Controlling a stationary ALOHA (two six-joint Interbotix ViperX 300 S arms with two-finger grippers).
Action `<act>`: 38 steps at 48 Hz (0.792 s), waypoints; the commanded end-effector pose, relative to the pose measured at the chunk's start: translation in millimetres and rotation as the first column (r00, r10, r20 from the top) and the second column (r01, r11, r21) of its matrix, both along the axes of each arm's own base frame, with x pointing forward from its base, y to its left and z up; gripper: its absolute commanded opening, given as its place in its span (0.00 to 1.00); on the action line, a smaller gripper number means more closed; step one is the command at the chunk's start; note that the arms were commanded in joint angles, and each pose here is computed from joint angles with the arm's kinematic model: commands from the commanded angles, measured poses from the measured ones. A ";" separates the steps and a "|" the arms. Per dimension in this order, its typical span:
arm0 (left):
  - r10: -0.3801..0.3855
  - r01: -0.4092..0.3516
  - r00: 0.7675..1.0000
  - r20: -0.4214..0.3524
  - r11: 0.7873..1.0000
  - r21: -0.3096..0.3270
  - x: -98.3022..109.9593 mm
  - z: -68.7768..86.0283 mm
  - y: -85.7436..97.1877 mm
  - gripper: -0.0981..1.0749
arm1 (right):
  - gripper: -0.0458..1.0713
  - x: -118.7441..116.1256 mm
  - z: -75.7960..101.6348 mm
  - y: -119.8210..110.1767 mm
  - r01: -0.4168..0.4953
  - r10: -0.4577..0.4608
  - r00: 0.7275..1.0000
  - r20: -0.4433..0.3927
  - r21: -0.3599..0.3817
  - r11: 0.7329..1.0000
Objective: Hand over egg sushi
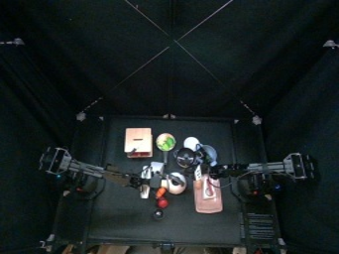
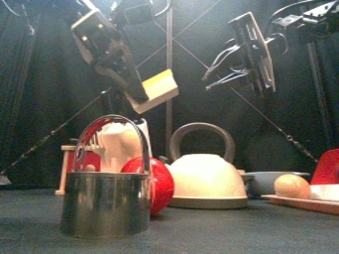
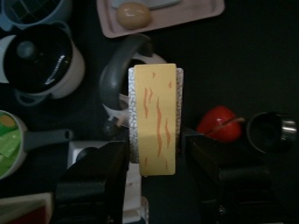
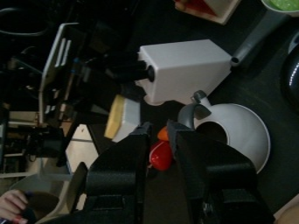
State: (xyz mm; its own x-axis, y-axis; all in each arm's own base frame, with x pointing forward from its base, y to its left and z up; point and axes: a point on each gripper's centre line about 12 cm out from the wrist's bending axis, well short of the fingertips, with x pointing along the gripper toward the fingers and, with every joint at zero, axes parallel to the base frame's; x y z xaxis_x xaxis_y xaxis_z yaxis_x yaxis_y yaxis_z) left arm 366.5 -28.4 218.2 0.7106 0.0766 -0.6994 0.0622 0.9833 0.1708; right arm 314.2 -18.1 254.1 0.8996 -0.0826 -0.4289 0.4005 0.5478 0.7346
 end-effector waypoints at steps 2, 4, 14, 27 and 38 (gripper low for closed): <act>-0.006 0.005 0.999 0.040 1.000 0.025 6.3 12.5 4.2 0.58 | 0.64 0.0 16.3 0.8 -0.003 0.002 0.999 0.050 0.009 1.000; -0.007 0.006 0.999 0.039 0.999 0.032 5.8 13.4 4.8 0.58 | 0.65 -0.1 17.2 0.7 0.000 -0.001 0.999 0.053 0.013 1.000; -0.002 0.000 0.997 0.079 1.000 0.027 10.6 29.3 4.6 0.58 | 0.65 5.2 18.4 8.8 -0.021 0.020 0.998 0.053 0.026 0.999; -0.009 0.010 0.999 0.050 1.000 -0.017 4.8 40.2 -19.2 0.58 | 0.65 7.0 20.4 13.5 -0.029 0.026 0.998 0.059 0.046 0.999; 0.006 -0.004 0.998 0.067 0.999 -0.041 7.0 51.7 -24.2 0.58 | 0.76 7.7 24.5 20.3 -0.041 0.035 0.997 0.073 0.075 0.996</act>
State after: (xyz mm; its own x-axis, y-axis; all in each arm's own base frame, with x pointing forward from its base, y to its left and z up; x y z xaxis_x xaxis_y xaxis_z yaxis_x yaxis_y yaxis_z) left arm 370.0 -53.3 251.3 0.7241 0.0549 -0.6875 0.0626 0.9875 0.1448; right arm 319.8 -0.3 265.9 0.9159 -0.0269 -0.4006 0.3572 0.5103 0.7823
